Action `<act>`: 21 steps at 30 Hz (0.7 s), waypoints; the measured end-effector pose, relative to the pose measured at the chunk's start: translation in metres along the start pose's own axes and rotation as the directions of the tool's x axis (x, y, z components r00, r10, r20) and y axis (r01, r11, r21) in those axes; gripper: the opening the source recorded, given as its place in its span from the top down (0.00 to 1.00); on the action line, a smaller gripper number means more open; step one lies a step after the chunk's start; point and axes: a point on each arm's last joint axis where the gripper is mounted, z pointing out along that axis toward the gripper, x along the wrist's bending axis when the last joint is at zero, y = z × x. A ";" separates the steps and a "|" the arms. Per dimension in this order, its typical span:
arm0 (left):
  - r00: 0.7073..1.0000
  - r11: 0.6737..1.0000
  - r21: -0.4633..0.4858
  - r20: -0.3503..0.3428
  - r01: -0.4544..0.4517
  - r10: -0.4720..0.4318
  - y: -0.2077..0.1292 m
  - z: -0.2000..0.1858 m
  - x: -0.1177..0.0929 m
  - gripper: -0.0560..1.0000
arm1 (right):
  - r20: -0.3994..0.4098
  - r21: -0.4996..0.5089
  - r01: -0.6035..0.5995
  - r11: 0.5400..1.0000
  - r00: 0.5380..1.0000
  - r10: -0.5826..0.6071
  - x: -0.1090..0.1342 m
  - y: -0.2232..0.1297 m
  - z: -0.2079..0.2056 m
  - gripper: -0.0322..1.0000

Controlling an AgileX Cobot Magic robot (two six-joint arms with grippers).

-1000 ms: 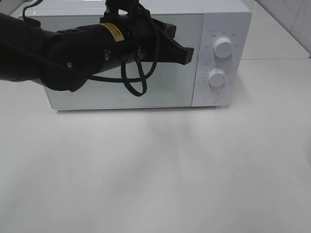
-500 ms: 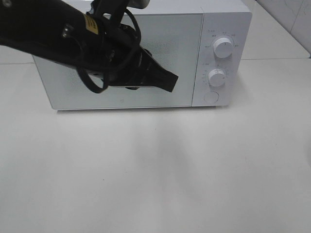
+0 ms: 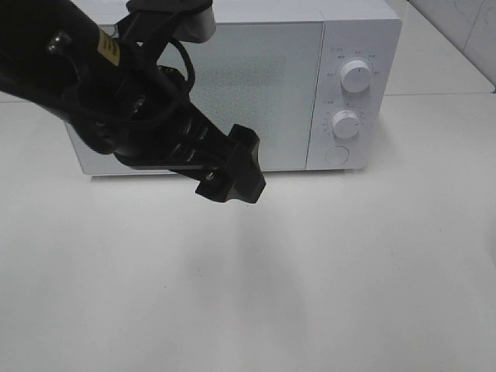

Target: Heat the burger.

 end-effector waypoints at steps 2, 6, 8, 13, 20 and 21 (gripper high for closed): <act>1.000 0.999 0.038 -0.005 0.017 -0.017 -0.003 -0.004 0.005 0.02 | 0.000 0.000 0.000 1.000 1.000 0.000 0.000 0.000 0.000 0.51; 0.998 0.995 0.085 -0.024 0.056 -0.054 -0.007 -0.011 0.017 0.02 | 0.000 0.000 0.000 1.000 1.000 0.000 0.000 0.000 0.000 0.51; 0.996 0.990 0.115 -0.040 0.085 -0.081 -0.010 -0.017 0.026 0.02 | 0.000 0.000 0.000 1.000 1.000 0.000 0.000 0.000 0.000 0.51; 0.982 0.973 0.150 -0.095 0.176 -0.163 -0.015 -0.034 0.055 0.01 | 0.000 0.000 0.000 1.000 1.000 0.000 0.000 0.000 0.000 0.51; 0.936 0.918 0.210 -0.186 0.336 -0.300 -0.030 -0.057 0.100 0.01 | 0.000 0.000 0.000 1.000 1.000 0.000 0.000 0.000 0.000 0.51; 0.918 0.898 0.224 -0.217 0.378 -0.332 -0.036 -0.065 0.112 0.01 | 0.000 0.000 0.000 1.000 1.000 0.000 0.000 0.000 0.000 0.51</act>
